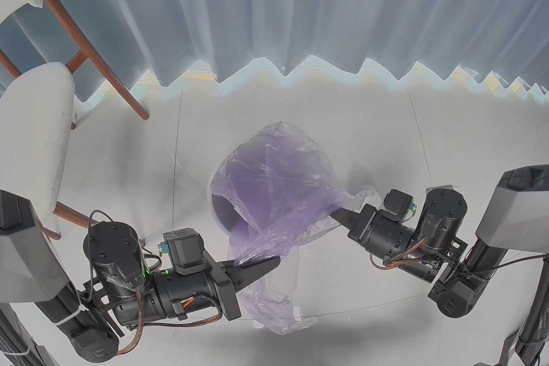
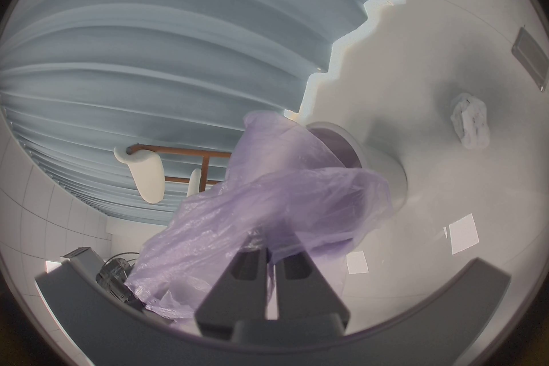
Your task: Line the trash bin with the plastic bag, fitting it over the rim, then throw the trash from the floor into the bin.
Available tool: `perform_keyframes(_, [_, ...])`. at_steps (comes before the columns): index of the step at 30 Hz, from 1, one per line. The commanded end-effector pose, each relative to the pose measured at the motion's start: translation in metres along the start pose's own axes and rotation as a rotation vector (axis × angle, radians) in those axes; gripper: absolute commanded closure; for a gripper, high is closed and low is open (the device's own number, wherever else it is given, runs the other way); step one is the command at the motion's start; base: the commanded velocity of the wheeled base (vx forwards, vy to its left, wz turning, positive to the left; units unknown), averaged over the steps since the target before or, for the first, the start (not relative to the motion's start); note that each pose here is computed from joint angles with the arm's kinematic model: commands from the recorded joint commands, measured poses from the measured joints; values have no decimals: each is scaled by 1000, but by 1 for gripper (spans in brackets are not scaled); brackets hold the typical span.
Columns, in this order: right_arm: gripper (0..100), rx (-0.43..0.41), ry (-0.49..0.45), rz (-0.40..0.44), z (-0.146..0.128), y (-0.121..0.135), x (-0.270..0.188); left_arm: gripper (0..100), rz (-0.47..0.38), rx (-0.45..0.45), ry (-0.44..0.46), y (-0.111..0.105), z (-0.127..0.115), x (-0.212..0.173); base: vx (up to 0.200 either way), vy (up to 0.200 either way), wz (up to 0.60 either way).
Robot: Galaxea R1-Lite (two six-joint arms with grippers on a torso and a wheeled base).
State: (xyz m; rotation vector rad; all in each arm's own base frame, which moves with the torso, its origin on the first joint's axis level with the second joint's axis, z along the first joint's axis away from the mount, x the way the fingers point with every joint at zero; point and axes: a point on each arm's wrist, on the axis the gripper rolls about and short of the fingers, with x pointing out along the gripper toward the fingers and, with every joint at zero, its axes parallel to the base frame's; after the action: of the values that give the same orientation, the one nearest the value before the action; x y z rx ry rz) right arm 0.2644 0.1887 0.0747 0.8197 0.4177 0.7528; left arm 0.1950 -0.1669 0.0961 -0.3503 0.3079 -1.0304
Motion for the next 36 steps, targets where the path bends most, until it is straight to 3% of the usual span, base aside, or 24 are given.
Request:
perform_keyframes(1, [100, 4, 22, -21, -8, -8, 1, 100, 7, -1, -2, 2, 0, 0, 0, 0, 0])
perform_keyframes(8, [100, -70, 36, -48, -13, -19, 5, 100, 12, -7, 6, 3, -2, -1, 0, 0, 0])
perform_keyframes(9, [100, -77, 33, -47, -12, -19, 5, 0, 18, -11, 5, 4, -1, -1, 0, 0, 0])
perform_keyframes(17, [100, -85, 10, -41, -6, -18, 7, 0, 20, -78, -28, 2, 5, -2, 0, 0, 0])
perform_keyframes(21, [100, -87, -12, -43, 0, -20, 7, 0, 80, -84, -62, 14, 11, -8, 0, 0, 0])
perform_keyframes(26, [100, -87, -16, -44, 2, -20, 7, 0, 92, -89, -55, 16, 9, -8, 0, 0, 0])
perform_keyframes(33, [100, -87, -61, -46, 13, -24, 10, 0, 115, -100, 21, 20, -8, -9, 0, 0, 0])
perform_keyframes(36, [100, -83, -76, -51, 17, -27, 11, 0, 132, -69, 105, 24, -27, -9, 0, 0, 0])
